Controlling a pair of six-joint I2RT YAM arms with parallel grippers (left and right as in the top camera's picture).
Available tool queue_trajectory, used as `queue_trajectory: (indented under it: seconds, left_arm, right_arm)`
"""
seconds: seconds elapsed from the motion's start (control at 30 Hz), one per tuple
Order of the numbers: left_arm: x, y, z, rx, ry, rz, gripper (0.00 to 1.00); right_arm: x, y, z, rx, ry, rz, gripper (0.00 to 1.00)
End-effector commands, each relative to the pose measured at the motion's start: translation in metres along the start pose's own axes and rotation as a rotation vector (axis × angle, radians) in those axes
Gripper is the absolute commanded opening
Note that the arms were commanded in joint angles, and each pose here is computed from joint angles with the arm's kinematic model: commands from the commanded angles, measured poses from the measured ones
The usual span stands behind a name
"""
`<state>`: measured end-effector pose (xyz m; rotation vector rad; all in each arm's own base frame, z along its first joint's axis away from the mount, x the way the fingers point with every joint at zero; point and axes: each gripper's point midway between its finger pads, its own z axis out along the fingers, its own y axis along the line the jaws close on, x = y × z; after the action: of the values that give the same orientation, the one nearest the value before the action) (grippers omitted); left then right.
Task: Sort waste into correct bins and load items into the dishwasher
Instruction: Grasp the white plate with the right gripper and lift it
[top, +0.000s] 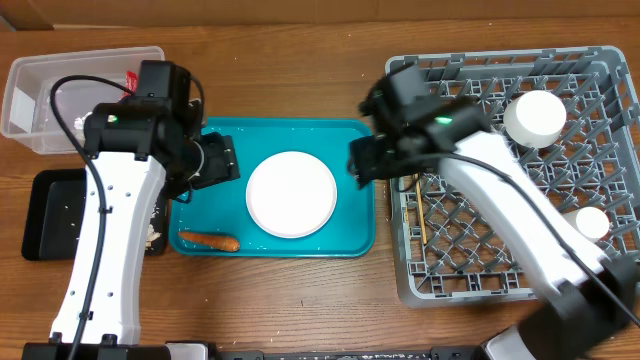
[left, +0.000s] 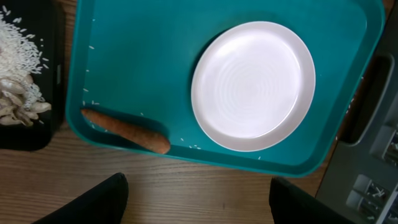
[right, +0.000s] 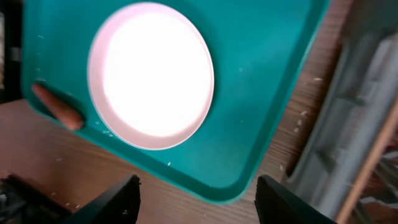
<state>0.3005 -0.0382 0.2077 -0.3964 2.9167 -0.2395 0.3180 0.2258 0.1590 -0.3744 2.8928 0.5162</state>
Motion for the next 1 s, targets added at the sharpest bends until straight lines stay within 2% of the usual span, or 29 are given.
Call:
queue_trajectory:
  seconds: [0.0,0.27,0.4,0.43,0.5,0.57,0.67,0.83,0.97]
  left_arm:
    - [-0.003,0.002,-0.002,-0.004,-0.013,0.011,0.75]
    - [-0.004,0.001,-0.002,-0.003,-0.016,0.011,0.76]
    - [-0.005,0.001,-0.002,-0.003,-0.017,0.011,0.76]
    - [-0.005,0.001,-0.002,-0.003,-0.017,0.011,0.76]
    - [-0.005,0.001,-0.002,-0.003,-0.017,0.011,0.76]
    - [-0.005,0.001,-0.002,-0.003,-0.017,0.011,0.76]
    - [-0.005,0.001,-0.002,-0.003,-0.017,0.011,0.76]
    - [-0.005,0.001,-0.002,-0.003,-0.017,0.012,0.76]
    - [-0.006,0.004,-0.002,-0.017,-0.023,0.011,0.76]
  right_arm:
    - [0.004,0.003,0.036,0.013,0.079,0.043,0.62]
    - [0.023,0.003,0.124,0.052,0.236,0.065,0.61]
    - [0.031,-0.001,0.152,0.067,0.277,0.067,0.54]
    - [0.032,-0.003,0.156,0.070,0.284,0.068,0.50]
    - [0.032,-0.004,0.161,0.072,0.287,0.068,0.34]
    - [0.029,-0.004,0.161,0.073,0.275,0.066,0.22]
    - [0.020,-0.010,0.157,0.086,0.248,0.072,0.04]
    - [-0.006,-0.032,0.115,0.159,0.184,0.114,0.04]
    - [-0.045,-0.053,0.042,0.261,0.010,0.137,0.04]
